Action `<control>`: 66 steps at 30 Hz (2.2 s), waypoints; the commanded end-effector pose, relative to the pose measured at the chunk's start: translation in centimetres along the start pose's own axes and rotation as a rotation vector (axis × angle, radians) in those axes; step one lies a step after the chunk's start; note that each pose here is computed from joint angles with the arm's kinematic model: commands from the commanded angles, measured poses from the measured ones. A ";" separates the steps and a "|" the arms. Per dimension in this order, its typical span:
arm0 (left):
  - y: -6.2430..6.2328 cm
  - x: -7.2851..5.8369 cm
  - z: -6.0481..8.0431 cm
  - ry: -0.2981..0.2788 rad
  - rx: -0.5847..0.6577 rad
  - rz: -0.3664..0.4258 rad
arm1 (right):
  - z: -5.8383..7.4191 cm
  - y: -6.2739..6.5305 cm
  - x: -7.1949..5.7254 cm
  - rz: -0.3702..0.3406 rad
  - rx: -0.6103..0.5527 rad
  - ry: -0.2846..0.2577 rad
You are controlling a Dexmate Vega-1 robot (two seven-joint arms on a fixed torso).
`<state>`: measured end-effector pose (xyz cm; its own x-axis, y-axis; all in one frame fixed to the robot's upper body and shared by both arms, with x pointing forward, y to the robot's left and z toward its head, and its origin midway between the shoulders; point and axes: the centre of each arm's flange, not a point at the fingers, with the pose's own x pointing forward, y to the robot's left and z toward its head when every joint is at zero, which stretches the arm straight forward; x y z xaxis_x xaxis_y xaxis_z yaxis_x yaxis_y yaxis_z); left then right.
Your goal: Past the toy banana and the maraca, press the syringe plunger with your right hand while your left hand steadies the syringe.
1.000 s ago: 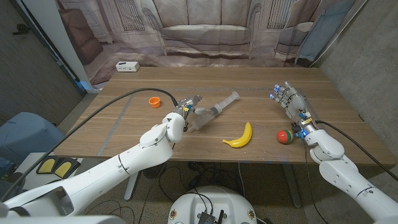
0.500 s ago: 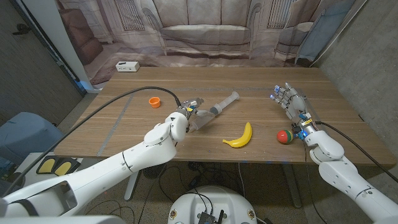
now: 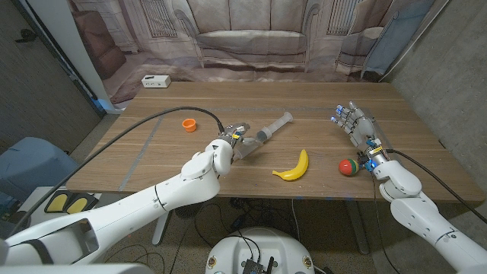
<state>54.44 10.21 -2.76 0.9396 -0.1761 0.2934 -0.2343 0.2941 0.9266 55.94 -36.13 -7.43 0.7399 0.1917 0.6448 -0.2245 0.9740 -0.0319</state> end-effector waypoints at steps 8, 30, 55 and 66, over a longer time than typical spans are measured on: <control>-1.8 0.0 0.6 0.003 0.041 0.000 | -0.3 -0.2 -0.3 -0.003 0.006 0.011; -2.5 0.4 0.4 0.030 0.051 -0.008 | -0.7 0.0 -0.3 -0.004 0.021 0.016; -4.4 1.9 0.1 0.051 0.025 -0.040 | -0.8 -0.1 -0.2 -0.004 0.025 0.021; -4.2 2.0 0.2 0.069 -0.006 -0.029 | -0.9 -0.1 -0.3 -0.010 0.036 0.014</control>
<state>56.99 8.54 -5.77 0.9571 -0.1352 0.2564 -0.2139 0.2675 0.9395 56.34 -36.12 -8.25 0.7545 0.1902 0.6282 -0.2387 0.9711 -0.0073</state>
